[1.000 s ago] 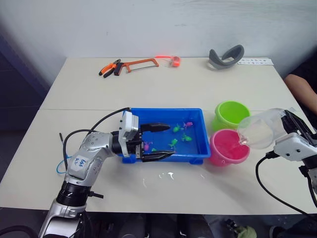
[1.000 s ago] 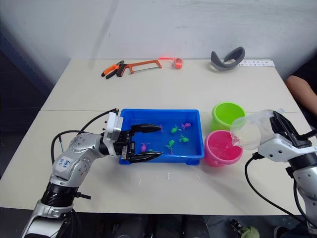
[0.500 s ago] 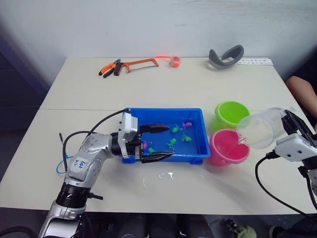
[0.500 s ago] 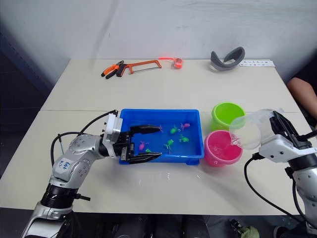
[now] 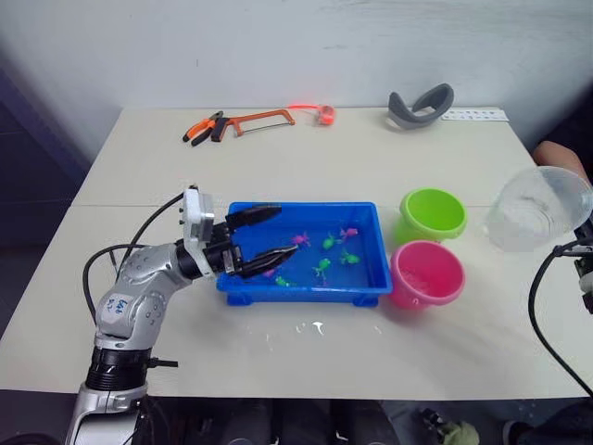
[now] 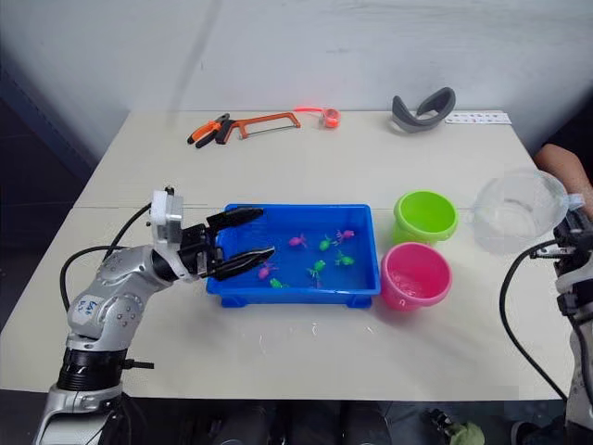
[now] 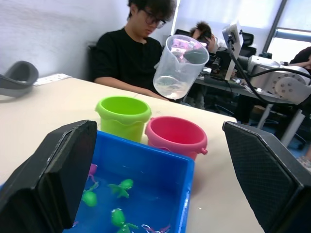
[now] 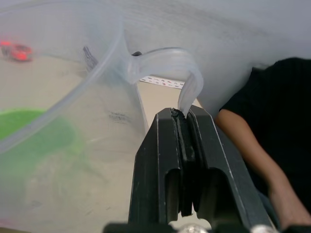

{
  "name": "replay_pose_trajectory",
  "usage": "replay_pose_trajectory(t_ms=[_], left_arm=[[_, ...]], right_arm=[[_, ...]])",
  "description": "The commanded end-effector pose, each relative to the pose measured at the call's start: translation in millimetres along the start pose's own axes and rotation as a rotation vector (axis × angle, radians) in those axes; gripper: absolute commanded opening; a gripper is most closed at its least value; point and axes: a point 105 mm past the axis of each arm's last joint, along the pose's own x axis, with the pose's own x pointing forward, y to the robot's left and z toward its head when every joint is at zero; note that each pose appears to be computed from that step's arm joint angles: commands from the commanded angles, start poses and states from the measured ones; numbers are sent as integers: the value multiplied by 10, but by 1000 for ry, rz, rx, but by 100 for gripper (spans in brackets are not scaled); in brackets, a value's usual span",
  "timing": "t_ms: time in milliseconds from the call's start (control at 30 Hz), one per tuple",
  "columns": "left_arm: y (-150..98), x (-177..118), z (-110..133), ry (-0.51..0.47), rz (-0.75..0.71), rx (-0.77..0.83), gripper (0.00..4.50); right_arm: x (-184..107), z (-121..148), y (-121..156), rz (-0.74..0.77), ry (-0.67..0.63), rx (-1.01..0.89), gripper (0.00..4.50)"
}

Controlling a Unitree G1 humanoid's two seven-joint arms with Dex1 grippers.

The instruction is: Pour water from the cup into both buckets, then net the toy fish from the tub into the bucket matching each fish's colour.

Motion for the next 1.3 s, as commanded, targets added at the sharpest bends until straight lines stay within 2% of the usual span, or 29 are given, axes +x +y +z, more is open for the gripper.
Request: replay_pose_trajectory(t_ms=[33, 233, 500, 800, 1300], left_arm=[[83, 50, 207, -43, 38, 60, 450], [192, 148, 224, 4, 79, 82, 450], [299, 259, 182, 55, 111, 98, 450], [269, 317, 141, 57, 96, 92, 450], [245, 328, 118, 50, 93, 82, 450]], right_arm=[[115, 248, -97, -38, -3, -32, 4], [425, 417, -133, -51, 8, -252, 4], [720, 429, -77, -20, -25, -565, 4], [803, 445, 157, 15, -174, -814, 4], [859, 460, 346, 36, -321, -1077, 4]])
